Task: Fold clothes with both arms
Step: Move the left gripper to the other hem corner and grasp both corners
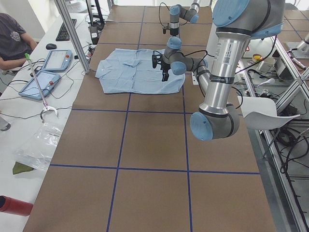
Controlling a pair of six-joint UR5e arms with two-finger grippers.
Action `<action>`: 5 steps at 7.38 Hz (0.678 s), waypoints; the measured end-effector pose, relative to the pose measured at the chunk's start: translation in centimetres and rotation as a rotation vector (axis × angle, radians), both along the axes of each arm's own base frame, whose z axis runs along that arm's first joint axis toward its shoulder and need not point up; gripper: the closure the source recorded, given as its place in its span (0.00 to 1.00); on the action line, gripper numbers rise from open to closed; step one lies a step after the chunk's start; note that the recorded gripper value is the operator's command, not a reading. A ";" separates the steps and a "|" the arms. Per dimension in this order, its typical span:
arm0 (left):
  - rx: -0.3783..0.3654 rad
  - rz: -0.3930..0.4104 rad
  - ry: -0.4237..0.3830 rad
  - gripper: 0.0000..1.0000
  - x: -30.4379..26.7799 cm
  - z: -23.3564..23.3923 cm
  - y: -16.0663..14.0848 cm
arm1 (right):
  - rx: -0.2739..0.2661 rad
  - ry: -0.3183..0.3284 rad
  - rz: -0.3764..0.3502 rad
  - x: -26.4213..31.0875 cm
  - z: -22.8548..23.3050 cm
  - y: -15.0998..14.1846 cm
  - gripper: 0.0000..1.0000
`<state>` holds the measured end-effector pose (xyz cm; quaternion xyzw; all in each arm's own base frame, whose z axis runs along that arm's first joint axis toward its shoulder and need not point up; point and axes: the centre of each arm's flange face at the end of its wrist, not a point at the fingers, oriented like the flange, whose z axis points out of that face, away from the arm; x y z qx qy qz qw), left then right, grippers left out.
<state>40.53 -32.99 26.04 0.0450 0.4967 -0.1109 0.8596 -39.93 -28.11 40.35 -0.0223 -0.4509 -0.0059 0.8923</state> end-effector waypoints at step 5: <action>-0.193 0.003 -0.069 0.13 9.3 3.7 8.1 | 0.007 -0.006 0.018 0.3 -0.4 -0.6 1.00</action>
